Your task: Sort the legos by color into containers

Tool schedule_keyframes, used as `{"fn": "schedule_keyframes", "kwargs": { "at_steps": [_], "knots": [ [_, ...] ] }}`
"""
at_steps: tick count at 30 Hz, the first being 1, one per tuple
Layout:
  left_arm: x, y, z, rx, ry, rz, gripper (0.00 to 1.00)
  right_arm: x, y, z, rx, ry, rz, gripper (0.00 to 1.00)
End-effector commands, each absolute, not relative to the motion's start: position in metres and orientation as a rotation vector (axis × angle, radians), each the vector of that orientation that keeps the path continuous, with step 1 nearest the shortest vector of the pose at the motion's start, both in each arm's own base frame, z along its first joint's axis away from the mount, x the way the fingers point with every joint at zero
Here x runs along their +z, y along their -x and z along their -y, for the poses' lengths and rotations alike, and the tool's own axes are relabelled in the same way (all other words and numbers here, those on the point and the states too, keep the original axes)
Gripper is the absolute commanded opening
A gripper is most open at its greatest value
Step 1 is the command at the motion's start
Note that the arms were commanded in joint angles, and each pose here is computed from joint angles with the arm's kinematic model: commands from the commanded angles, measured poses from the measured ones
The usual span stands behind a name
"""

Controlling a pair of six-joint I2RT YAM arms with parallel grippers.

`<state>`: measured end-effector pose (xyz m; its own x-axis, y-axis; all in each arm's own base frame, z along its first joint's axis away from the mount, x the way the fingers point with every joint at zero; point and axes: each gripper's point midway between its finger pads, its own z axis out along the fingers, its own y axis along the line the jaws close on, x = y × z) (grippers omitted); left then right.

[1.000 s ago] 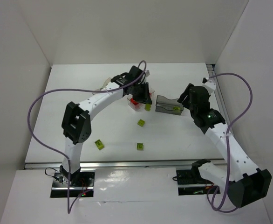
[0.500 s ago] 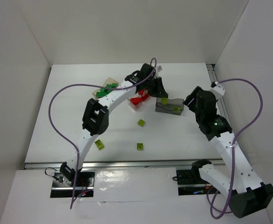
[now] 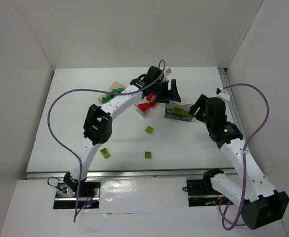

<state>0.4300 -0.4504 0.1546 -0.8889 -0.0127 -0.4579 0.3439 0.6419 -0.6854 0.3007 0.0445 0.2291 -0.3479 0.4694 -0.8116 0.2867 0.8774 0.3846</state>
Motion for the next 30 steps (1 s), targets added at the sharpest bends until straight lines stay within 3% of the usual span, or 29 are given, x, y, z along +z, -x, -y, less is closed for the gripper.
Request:
{"fn": "schedule_keyframes", "kwargs": {
  "at_steps": [1, 4, 5, 11, 20, 23, 30],
  "knots": [
    [0.278, -0.420, 0.424, -1.132, -0.305, -2.182, 0.86, 0.202, -0.308, -0.081, 0.337, -0.382, -2.064, 0.72],
    [0.281, -0.431, 0.368, -0.970, -0.166, -2.203, 0.83, 0.172, -0.305, -0.119, 0.404, -0.265, -2.172, 0.75],
    [0.307, -0.427, 0.347, -0.950, -0.116, -2.155, 0.83, 0.169, -0.305, -0.133, 0.433, -0.224, -2.182, 0.77],
    [0.270, -0.415, 0.224, -0.648, 0.156, -2.287, 0.85, 0.118, -0.300, -0.219, 0.451, 0.116, -2.329, 0.90],
    [0.223, -0.367, 0.127, -0.418, 0.360, -2.384, 0.89, 0.060, -0.334, -0.261, 0.195, 0.464, -2.412, 0.91],
    [0.215, -0.362, 0.117, -0.407, 0.377, -2.399, 0.89, 0.051, -0.337, -0.270, 0.216, 0.497, -2.430, 0.89],
    [0.216, -0.363, 0.112, -0.412, 0.395, -2.396, 0.89, 0.034, -0.338, -0.275, 0.226, 0.514, -2.449, 0.70]
  ]
}}
